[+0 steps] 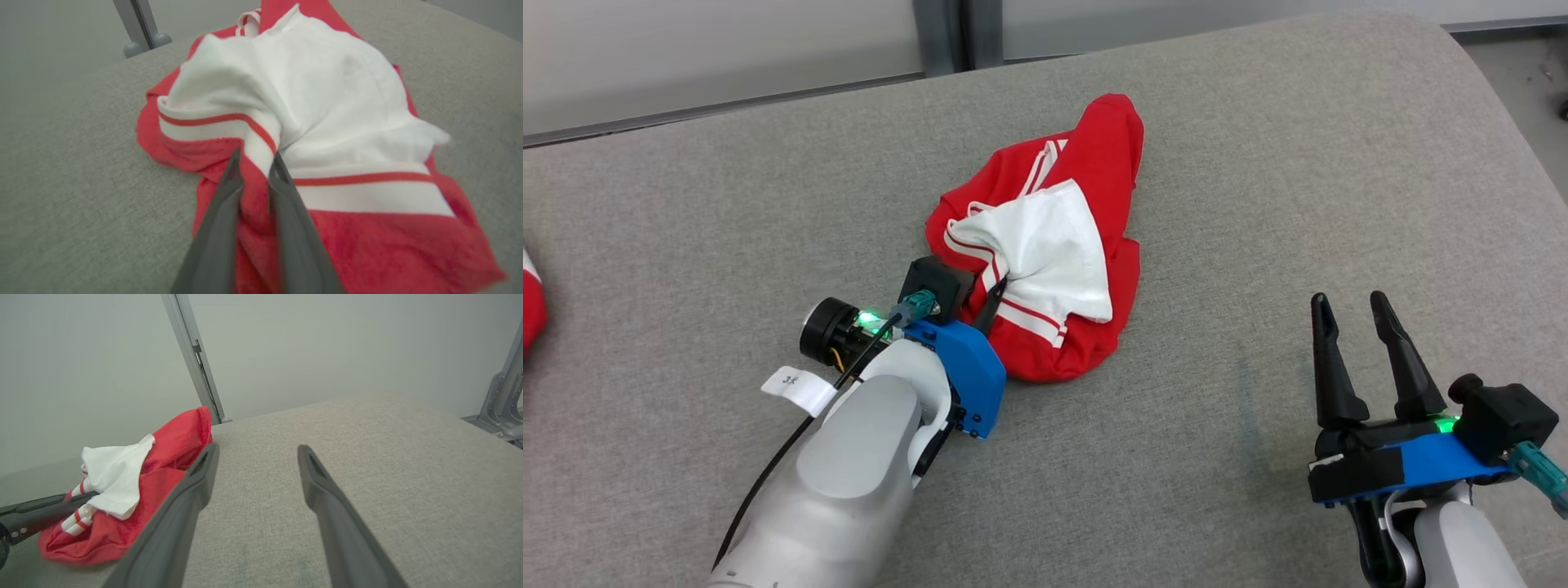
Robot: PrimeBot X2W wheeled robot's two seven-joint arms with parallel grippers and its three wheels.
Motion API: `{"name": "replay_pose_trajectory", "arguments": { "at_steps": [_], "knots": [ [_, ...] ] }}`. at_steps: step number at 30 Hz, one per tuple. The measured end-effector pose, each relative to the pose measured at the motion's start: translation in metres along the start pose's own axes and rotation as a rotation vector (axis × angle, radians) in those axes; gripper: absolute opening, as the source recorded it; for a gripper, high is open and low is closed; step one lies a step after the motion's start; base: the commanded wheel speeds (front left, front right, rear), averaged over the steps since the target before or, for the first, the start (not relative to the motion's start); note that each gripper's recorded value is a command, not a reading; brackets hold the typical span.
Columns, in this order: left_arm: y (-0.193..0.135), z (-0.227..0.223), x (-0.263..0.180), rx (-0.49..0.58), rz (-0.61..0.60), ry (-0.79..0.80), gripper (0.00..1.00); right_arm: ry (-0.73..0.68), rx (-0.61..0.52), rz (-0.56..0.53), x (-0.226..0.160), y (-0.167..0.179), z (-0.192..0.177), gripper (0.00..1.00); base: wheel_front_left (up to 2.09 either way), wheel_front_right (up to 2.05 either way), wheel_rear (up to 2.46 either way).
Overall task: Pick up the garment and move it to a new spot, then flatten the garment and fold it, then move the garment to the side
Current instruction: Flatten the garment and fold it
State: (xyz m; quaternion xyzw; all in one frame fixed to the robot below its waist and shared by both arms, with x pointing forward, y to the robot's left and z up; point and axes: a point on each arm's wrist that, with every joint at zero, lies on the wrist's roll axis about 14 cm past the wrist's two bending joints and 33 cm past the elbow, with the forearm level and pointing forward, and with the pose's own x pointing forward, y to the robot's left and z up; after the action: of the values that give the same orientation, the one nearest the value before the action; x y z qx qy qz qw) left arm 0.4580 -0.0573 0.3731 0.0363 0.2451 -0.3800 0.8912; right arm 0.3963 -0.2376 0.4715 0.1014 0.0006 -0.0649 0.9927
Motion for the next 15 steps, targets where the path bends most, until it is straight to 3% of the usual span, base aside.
{"name": "replay_pose_trajectory", "arguments": {
  "at_steps": [11,15],
  "knots": [
    [0.038,0.061,-0.043,-0.014,0.127,-0.288,0.0,-0.021,0.018,0.093,0.006,0.033,0.004,1.0,0.0,0.0,0.0],
    [0.054,0.049,-0.072,-0.016,0.202,-0.308,0.0,-0.017,0.021,0.141,0.008,0.05,0.002,1.0,0.0,0.0,0.0]
  ]
}}
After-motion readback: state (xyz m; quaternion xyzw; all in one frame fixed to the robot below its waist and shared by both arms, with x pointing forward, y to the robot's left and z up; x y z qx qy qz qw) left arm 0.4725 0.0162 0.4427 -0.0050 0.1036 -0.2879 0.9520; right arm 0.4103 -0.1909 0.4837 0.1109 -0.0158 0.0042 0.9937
